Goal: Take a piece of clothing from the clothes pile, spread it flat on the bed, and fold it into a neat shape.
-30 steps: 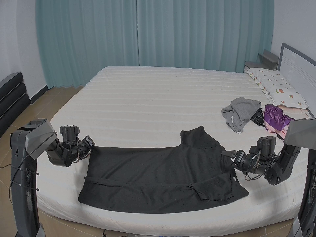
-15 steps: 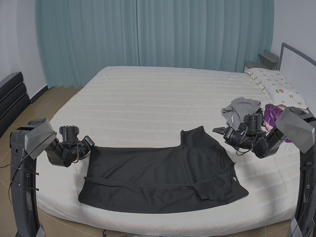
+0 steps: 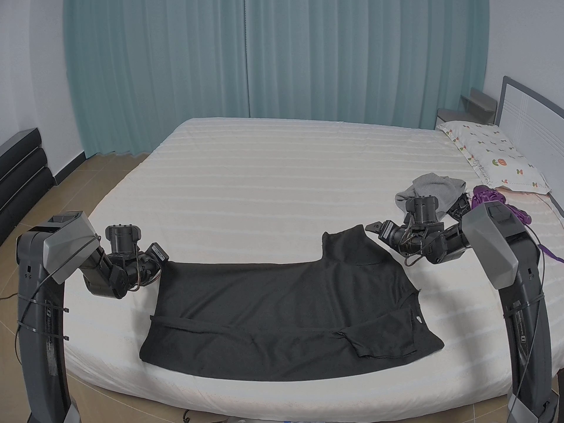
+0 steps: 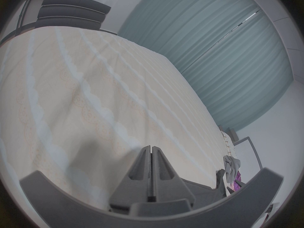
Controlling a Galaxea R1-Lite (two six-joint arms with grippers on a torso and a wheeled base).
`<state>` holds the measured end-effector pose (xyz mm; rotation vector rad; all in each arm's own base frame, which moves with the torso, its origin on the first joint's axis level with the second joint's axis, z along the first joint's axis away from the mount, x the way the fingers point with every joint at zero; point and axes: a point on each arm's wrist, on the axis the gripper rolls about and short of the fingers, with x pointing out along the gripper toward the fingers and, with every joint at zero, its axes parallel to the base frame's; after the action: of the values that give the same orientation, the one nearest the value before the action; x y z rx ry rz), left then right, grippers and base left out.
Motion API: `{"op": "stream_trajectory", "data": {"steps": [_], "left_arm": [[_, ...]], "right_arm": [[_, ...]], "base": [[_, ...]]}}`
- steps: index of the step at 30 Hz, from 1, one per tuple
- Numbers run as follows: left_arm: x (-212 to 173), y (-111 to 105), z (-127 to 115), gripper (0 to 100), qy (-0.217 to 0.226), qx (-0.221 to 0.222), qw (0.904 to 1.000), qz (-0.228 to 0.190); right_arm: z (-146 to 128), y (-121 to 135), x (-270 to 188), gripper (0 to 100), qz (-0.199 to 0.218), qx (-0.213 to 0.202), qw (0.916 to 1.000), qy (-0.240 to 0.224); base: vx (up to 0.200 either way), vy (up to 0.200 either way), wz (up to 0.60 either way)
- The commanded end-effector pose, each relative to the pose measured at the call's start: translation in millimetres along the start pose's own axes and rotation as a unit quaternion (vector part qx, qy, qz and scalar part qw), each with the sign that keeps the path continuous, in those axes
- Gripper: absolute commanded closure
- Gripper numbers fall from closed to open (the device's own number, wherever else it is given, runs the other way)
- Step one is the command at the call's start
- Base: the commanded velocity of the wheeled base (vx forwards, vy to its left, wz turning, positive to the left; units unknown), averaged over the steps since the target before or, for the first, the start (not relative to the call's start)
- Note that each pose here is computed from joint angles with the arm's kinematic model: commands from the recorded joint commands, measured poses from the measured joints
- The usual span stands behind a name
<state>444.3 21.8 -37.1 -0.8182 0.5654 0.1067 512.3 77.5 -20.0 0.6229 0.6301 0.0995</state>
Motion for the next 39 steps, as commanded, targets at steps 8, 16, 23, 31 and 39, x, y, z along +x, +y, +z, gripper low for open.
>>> {"op": "stream_trajectory", "data": {"steps": [8,16,23,31,39], "left_arm": [[-0.5,-1.3,0.6,100,-0.001,0.001,1.0,-0.002],[0.1,-1.7,1.1,100,-0.002,0.0,1.0,-0.003],[1.2,-0.7,1.4,100,-0.002,-0.001,1.0,-0.002],[-0.2,-4.2,-0.2,100,-0.002,0.005,1.0,-0.003],[-4.1,-7.1,10.5,100,-0.044,0.004,0.9988,0.021]], "right_arm": [[-14.0,-14.6,30.7,0,-0.018,-0.001,0.9998,0.006],[-17.0,-10.8,31.4,100,-0.016,-0.003,0.9998,0.009],[-10.4,-14.0,27.5,100,-0.029,-0.009,0.9995,0.001],[0.3,-15.0,20.6,100,-0.036,-0.008,0.9993,0.0],[21.0,-4.9,5.6,100,-0.026,0.011,0.9993,-0.024]], "base": [[0.0,0.0,0.0],[0.0,0.0,0.0],[0.0,0.0,0.0],[0.0,0.0,0.0],[0.0,0.0,0.0]]}}
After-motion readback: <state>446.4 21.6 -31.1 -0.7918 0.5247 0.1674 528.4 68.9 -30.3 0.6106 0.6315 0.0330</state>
